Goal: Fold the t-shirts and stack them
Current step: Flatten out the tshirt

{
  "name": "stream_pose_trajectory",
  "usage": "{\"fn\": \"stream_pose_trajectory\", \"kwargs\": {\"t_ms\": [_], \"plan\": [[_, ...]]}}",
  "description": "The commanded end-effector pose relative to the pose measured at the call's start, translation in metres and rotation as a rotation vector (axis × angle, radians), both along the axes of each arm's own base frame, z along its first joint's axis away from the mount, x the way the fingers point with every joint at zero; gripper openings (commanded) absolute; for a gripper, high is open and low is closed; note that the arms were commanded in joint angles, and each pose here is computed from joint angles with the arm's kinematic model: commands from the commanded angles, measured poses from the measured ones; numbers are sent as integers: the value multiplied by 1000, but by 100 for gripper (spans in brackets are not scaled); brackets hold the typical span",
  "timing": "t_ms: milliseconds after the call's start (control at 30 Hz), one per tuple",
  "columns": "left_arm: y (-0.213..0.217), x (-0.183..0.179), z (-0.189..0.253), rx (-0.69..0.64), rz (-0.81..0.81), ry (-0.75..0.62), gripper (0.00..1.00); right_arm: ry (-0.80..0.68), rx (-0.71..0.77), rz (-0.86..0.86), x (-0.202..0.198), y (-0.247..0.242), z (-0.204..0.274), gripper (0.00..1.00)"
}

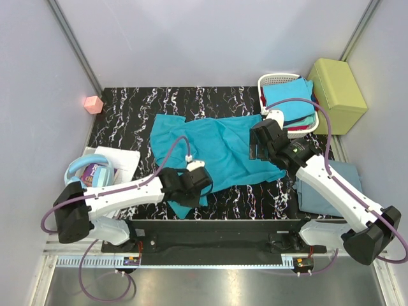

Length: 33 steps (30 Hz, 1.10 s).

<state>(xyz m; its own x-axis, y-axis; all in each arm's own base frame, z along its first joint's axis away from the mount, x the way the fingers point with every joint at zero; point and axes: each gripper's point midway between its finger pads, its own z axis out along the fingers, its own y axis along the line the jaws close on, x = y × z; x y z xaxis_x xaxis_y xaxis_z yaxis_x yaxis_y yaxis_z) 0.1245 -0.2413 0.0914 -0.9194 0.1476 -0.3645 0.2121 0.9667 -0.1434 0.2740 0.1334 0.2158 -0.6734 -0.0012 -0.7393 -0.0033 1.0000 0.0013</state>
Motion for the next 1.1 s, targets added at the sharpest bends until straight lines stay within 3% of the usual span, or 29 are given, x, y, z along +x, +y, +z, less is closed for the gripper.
{"fn": "stream_pose_trajectory", "kwargs": {"t_ms": [0, 267, 333, 367, 433, 467, 600, 733, 800, 833, 867, 1067], "plan": [[17, -45, 8, 18, -14, 90, 0, -35, 43, -11, 3, 3, 13, 75], [73, -79, -3, 132, 43, 160, 4, -10, 40, -16, 4, 6, 2, 75], [80, -82, -8, 152, 53, 171, 18, -4, 41, -14, 6, 8, -1, 75], [81, -82, -7, 149, 54, 164, 35, 1, 42, -13, 6, 9, -2, 76], [76, -72, 3, 123, 63, 101, 46, 0, 47, -7, 9, 13, -2, 76], [74, -67, 11, 105, 64, 69, 59, -3, 51, -7, 10, 13, -1, 76], [56, -30, 70, 9, 83, -129, 83, -23, 56, 2, 17, 18, 6, 77], [49, 15, 109, 21, 122, -358, 90, -49, 49, 10, 36, 30, 10, 70], [44, 37, 120, 22, 147, -420, 91, -59, 56, 10, 46, 37, 15, 57], [41, 47, 119, 32, 159, -434, 90, -46, 41, 6, 54, 42, 7, 43], [37, 67, 125, -8, 214, -456, 90, -62, 50, 4, 62, 47, 14, 38], [35, 144, 125, -70, 282, -463, 88, 6, 84, -40, 116, 61, -6, 37]]}}
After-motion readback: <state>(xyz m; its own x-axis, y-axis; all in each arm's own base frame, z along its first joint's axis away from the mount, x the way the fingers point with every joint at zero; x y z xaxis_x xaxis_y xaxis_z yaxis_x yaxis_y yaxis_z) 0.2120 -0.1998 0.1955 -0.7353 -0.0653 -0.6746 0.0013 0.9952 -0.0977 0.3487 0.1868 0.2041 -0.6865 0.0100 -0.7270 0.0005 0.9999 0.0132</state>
